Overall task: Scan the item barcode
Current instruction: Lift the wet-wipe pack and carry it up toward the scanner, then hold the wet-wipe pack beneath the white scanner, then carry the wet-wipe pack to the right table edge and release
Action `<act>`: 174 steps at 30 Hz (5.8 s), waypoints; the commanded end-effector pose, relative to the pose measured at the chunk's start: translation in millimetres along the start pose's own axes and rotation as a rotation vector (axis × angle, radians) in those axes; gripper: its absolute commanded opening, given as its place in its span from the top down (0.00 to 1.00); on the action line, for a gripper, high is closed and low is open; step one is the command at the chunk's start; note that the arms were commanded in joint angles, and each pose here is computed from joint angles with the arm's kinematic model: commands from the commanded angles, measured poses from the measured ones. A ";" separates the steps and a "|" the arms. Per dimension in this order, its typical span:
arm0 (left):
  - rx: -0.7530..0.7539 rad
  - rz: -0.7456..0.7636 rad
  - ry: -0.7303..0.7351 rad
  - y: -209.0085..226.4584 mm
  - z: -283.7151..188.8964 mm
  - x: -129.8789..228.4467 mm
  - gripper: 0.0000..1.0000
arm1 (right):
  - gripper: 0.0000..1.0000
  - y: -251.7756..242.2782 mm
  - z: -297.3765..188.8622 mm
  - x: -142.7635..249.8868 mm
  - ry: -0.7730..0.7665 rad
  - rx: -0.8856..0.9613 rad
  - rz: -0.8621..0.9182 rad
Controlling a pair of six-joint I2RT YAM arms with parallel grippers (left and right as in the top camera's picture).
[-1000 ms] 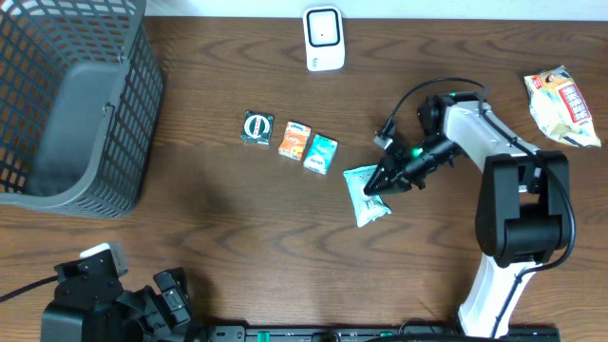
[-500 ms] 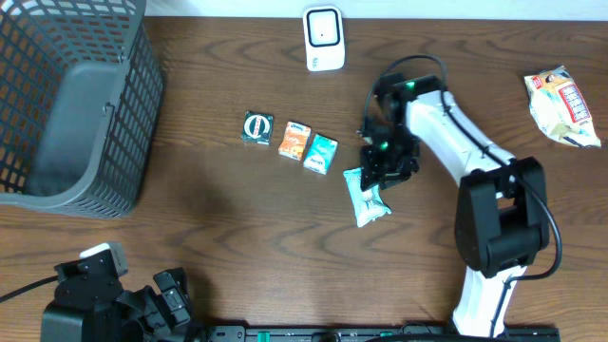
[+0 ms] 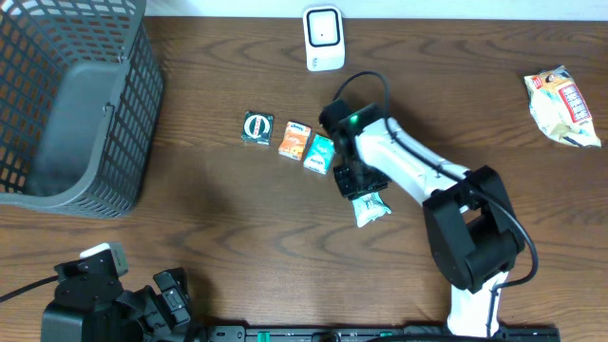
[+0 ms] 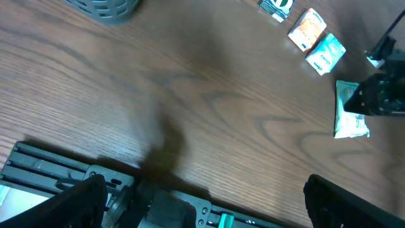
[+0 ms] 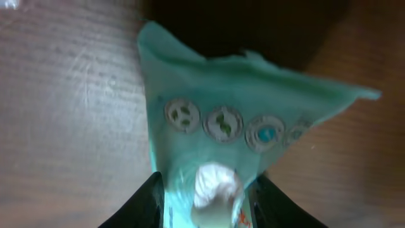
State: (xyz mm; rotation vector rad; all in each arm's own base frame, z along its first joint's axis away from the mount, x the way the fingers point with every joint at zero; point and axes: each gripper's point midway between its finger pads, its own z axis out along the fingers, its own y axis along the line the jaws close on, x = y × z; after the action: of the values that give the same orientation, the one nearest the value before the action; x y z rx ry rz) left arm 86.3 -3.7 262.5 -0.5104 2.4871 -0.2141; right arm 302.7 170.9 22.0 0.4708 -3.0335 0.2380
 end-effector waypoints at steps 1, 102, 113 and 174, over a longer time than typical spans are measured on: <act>-0.008 -0.012 -0.008 1.3 -0.5 -1.5 0.02 | 0.63 -4.8 -5.1 -5.1 -0.065 0.084 0.007; -0.008 -0.012 -0.008 1.3 -0.5 -1.5 0.02 | 0.99 72.4 -93.8 -46.9 -0.152 -0.647 -0.074; -0.008 -0.012 -0.008 1.3 -0.5 -1.5 0.02 | 0.99 2.8 -151.2 -155.6 -0.662 -0.168 -0.020; -0.008 -0.012 -0.008 1.3 -0.5 -1.5 0.03 | 0.99 -206.9 -160.4 -236.1 -0.821 0.041 0.152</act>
State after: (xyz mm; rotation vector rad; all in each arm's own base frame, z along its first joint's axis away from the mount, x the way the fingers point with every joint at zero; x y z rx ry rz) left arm 86.2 -3.7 262.5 -0.5103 2.4876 -0.2143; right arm 599.6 114.2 136.2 0.2837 -3.8347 -0.0598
